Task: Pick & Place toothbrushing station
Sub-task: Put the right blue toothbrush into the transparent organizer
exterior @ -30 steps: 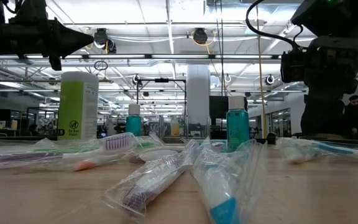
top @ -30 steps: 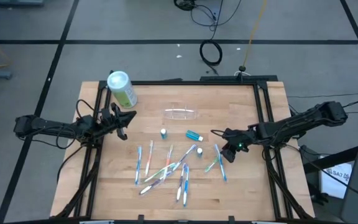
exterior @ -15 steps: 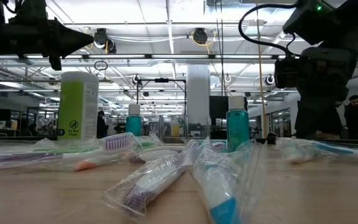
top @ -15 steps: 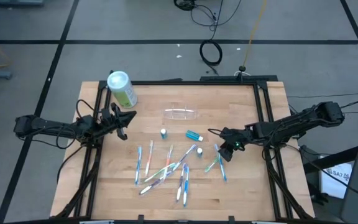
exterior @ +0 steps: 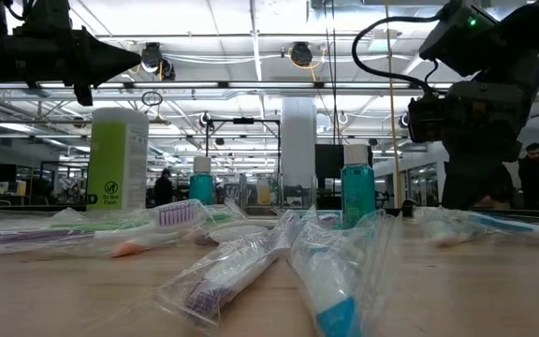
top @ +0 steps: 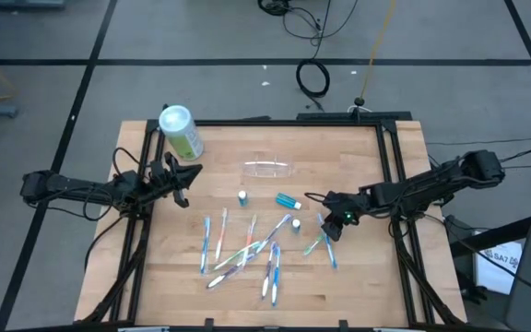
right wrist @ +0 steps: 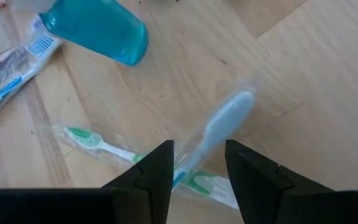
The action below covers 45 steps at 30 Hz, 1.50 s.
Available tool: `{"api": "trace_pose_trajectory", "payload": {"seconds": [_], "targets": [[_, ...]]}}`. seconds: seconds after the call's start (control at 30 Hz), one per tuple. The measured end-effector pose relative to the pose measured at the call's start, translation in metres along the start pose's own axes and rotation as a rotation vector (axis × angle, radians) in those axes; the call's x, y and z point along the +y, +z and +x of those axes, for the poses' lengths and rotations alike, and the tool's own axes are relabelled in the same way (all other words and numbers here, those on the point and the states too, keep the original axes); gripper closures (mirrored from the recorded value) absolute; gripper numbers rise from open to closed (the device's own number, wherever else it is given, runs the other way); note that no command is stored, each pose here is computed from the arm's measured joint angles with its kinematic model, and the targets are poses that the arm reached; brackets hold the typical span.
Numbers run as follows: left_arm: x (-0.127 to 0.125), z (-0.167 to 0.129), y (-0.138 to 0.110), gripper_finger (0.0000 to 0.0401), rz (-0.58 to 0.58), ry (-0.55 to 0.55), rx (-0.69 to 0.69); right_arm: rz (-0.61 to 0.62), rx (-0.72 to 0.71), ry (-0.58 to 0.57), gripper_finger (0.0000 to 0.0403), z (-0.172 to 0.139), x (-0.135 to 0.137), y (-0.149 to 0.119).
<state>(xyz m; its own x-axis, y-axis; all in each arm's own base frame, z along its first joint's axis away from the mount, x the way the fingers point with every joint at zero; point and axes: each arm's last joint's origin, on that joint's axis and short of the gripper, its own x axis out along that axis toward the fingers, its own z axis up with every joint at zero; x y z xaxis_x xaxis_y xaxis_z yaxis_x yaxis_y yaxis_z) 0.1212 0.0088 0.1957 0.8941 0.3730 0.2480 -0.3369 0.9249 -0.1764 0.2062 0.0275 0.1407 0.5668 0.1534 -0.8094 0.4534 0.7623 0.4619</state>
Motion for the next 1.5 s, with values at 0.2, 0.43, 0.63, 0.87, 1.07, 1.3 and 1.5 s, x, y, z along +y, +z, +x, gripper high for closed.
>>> {"api": "trace_pose_trajectory", "payload": {"seconds": [0.2, 0.43, 0.63, 0.87, 1.07, 1.3, 1.5], "targets": [[0.0, 0.0, 0.0, 0.0384, 0.0, 0.0, 0.0, 0.013, 0.041, -0.014, 0.0273, 0.007, -0.002, -0.002], [0.0, 0.0, 0.0, 0.0384, 0.0, 0.0, 0.0, 0.012, 0.034, -0.009, 0.029, 0.011, -0.002, -0.001], [0.0, 0.0, 0.0, 0.0384, 0.0, 0.0, 0.001, -0.002, 0.029, -0.004, 0.035, 0.011, -0.002, 0.0], [0.0, 0.0, 0.0, 0.0384, 0.0, 0.0, 0.001, -0.027, 0.023, -0.007, 0.0389, 0.011, -0.002, 0.0], [0.0, 0.0, 0.0, 0.0384, -0.003, 0.0, 0.001, -0.04, -0.005, -0.01, 0.0396, 0.011, -0.001, 0.002], [0.0, 0.0, 0.0, 0.0384, -0.007, 0.0, 0.001, -0.076, -0.094, 0.052, 0.0397, 0.004, 0.006, 0.009], [0.0, 0.0, 0.0, 0.0384, -0.009, 0.0, 0.001, -0.128, -0.218, 0.072, 0.0397, -0.013, 0.012, 0.015]]}}
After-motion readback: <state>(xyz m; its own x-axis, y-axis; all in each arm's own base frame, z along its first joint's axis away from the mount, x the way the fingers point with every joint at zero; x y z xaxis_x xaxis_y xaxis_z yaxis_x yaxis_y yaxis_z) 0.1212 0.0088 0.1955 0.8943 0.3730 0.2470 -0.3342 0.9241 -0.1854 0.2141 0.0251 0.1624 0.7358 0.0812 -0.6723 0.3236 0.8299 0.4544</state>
